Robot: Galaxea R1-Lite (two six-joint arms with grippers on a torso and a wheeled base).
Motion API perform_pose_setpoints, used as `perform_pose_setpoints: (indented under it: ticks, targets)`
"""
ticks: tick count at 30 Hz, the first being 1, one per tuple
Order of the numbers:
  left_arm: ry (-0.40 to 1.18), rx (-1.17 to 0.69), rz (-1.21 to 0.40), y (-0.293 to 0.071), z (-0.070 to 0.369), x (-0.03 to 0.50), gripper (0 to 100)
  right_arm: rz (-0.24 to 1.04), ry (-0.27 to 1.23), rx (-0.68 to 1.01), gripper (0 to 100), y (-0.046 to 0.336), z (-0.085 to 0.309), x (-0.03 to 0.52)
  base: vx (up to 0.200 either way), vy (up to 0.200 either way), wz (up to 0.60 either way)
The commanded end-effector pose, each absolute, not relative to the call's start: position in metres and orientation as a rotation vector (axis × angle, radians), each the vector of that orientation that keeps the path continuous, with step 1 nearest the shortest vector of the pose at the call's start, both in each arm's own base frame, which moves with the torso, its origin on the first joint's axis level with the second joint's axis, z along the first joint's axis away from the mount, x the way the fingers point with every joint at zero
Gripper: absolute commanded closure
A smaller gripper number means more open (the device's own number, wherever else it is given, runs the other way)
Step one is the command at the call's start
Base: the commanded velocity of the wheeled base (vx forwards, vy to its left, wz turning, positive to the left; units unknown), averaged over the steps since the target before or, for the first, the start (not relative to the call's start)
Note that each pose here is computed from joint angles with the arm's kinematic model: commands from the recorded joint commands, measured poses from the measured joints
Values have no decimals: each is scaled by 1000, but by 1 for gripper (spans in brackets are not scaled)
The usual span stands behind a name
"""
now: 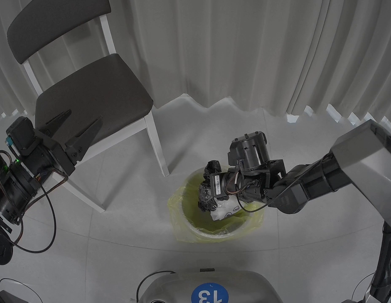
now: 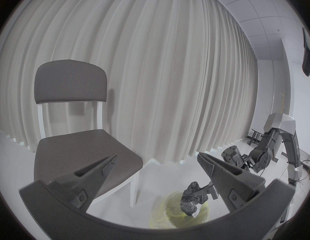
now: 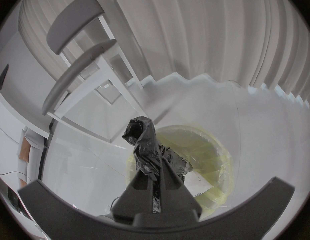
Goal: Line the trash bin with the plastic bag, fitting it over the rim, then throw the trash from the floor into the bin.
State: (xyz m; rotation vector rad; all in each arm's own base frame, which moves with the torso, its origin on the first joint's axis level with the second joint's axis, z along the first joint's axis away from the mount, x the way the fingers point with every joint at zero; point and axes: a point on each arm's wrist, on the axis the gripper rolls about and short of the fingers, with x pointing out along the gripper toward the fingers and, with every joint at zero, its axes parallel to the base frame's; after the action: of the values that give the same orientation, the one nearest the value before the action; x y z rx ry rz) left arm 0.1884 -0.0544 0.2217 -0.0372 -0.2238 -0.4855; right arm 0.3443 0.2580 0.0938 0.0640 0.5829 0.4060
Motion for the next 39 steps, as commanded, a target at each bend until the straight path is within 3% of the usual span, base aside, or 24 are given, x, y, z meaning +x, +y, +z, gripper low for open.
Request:
perform_pose_setpoints:
  ticks: [1, 7, 13, 28, 34, 39]
  targets:
    - [-216, -37, -485, -55, 220, 190, 0, 363, 642, 50, 100, 248, 64, 359, 0, 0, 0]
    - [-216, -35, -479, -53, 220, 190, 0, 301, 649, 63, 100, 224, 60, 372, 0, 0, 0]
    - [-218, -36, -476, -53, 220, 190, 0, 306, 646, 67, 100, 226, 63, 370, 0, 0, 0]
    - [-205, -33, -476, -53, 217, 192, 0, 487, 642, 7, 100, 296, 62, 322, 0, 0, 0]
    - [-203, -32, -477, -53, 217, 192, 0, 472, 635, 9, 100, 292, 53, 327, 0, 0, 0]
    - [-206, -31, -475, -53, 218, 191, 0, 389, 656, 25, 100, 266, 38, 352, 0, 0, 0]
